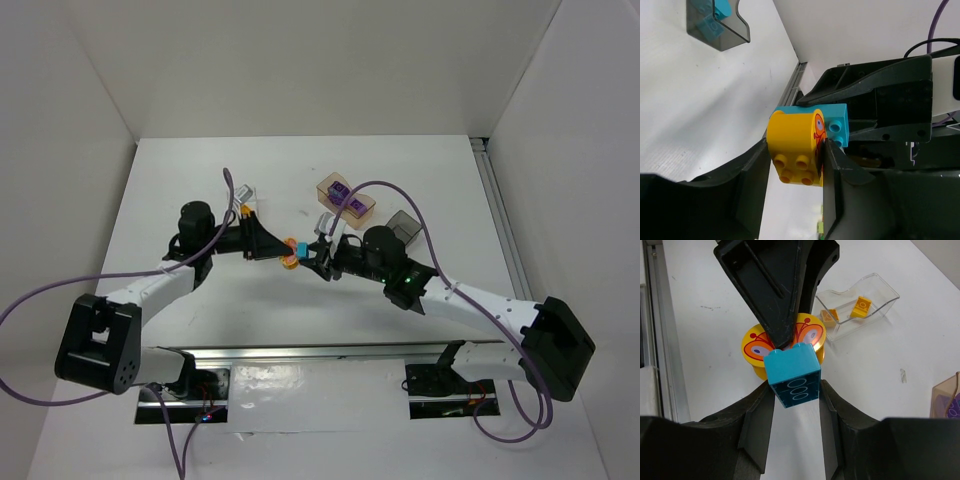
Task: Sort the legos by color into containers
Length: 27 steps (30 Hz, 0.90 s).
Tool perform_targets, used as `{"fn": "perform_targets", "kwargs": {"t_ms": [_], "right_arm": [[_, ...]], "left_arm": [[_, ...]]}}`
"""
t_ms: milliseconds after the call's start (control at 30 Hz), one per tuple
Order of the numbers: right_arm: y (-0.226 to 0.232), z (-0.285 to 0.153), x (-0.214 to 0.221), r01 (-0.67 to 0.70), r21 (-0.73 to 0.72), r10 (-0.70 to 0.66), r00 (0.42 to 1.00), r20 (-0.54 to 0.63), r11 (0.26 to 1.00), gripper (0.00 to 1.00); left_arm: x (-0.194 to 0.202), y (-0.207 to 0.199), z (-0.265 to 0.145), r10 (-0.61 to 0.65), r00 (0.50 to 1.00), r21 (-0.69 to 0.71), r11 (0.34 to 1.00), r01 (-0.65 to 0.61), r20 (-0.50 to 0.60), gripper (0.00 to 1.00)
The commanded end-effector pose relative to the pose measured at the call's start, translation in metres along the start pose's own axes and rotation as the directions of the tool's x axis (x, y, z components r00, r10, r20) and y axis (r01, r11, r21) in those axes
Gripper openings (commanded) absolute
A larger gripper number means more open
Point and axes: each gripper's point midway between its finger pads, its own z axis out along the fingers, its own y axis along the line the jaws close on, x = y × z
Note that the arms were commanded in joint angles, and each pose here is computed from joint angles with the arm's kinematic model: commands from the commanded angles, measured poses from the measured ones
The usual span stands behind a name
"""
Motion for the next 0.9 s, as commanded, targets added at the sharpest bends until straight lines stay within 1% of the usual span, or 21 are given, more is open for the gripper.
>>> {"fn": "perform_targets", "kwargs": {"t_ms": [0,33,67,100,133,167,200,233,267,300,367,433,567,633,667,700,733,767,800,833,867], "right_arm": [[-0.003,-0.001,-0.031,0.021,0.001,-0.021,0.996,0.087,1.0,0.17],[-0.003,-0.001,-0.031,0.021,0.001,-0.021,0.996,0.087,1.0,0.17],[-0.003,-0.001,-0.031,0.021,0.001,-0.021,0.996,0.087,1.0,0.17],[-0.003,-0.001,-0.031,0.021,0.001,-0.021,0.996,0.087,1.0,0.17],[-0.005,-0.001,-0.028,0.017,0.012,-0.018,0.997,0.075,1.0,0.17],[-0.007,-0.003,-0.031,0.019,0.024,-0.021,0.996,0.082,1.0,0.15],[-0.008,-0.003,-0.026,0.015,0.035,-0.018,0.997,0.07,0.999,0.15],[-0.01,-0.005,-0.029,0.017,0.047,-0.02,0.997,0.076,0.999,0.15],[-0.009,-0.005,-0.023,0.014,0.045,-0.017,0.998,0.067,0.999,0.15],[-0.01,-0.008,-0.022,0.014,0.054,-0.017,0.998,0.065,0.998,0.15],[-0.01,-0.009,-0.025,0.016,0.056,-0.02,0.997,0.073,0.998,0.15],[-0.009,-0.009,-0.023,0.007,0.055,-0.011,0.997,0.074,0.998,0.14],[-0.011,-0.01,-0.023,0.006,0.064,-0.01,0.997,0.073,0.998,0.13],[-0.01,-0.011,-0.021,0.006,0.064,-0.01,0.997,0.073,0.998,0.13],[-0.01,-0.011,-0.021,0.006,0.064,-0.01,0.997,0.073,0.998,0.13],[-0.01,-0.011,-0.021,0.006,0.064,-0.01,0.997,0.073,0.998,0.18],[-0.012,-0.009,-0.016,0.002,0.074,-0.006,0.998,0.058,0.997,0.24],[-0.013,-0.009,-0.021,0.004,0.075,-0.009,0.998,0.066,0.997,0.31],[-0.012,-0.007,-0.013,0.009,0.072,-0.012,0.999,0.043,0.997,0.43],[-0.013,-0.005,-0.014,0.009,0.071,-0.012,0.999,0.041,0.997,0.46],[-0.014,-0.004,-0.017,0.02,0.072,-0.023,0.999,0.042,0.997,0.47]], "left_arm": [[-0.003,-0.021,0.002,0.098,0.995,0.066,0.993,-0.097,-0.004,0.49],[-0.005,-0.028,0.0,0.124,0.992,0.071,0.99,-0.123,0.001,0.45],[-0.006,-0.025,0.001,0.1,0.995,0.048,0.994,-0.099,-0.003,0.43],[-0.012,-0.028,0.001,0.133,0.991,0.036,0.99,-0.134,0.013,0.37],[-0.009,-0.025,0.0,0.122,0.992,0.026,0.992,-0.122,0.004,0.32],[-0.014,-0.03,0.0,0.142,0.99,0.02,0.99,-0.142,0.015,0.27],[-0.014,-0.024,0.0,0.107,0.994,-0.015,0.994,-0.107,0.014,0.2],[-0.016,-0.022,0.0,0.115,0.993,-0.034,0.993,-0.114,0.013,0.06],[-0.021,-0.027,0.0,0.131,0.991,-0.036,0.991,-0.13,0.011,0.0],[-0.02,-0.021,0.0,0.109,0.994,-0.064,0.992,-0.109,-0.002,0.0],[-0.022,-0.02,0.001,0.099,0.995,-0.071,0.992,-0.1,-0.01,0.0],[-0.026,-0.016,0.0,0.087,0.996,-0.084,0.993,-0.086,0.006,0.0],[-0.027,-0.013,0.001,0.07,0.998,-0.094,0.993,-0.069,0.01,0.0],[-0.026,-0.012,0.002,0.07,0.998,-0.084,0.994,-0.07,0.003,0.0],[-0.024,-0.011,0.003,0.05,0.999,-0.075,0.996,-0.05,-0.013,0.0],[-0.025,-0.015,0.003,0.07,0.997,-0.058,0.996,-0.071,-0.014,0.0],[-0.021,-0.017,0.003,0.062,0.997,-0.035,0.997,-0.063,-0.035,0.0],[-0.019,-0.019,0.002,0.061,0.997,-0.022,0.998,-0.063,-0.047,0.0],[-0.021,-0.021,0.003,0.064,0.996,-0.011,0.998,-0.065,-0.056,0.0],[-0.019,-0.018,0.004,0.047,0.996,-0.016,0.999,-0.049,-0.073,0.0],[-0.018,-0.019,0.003,0.066,0.994,-0.01,0.998,-0.067,-0.082,0.0]]}}
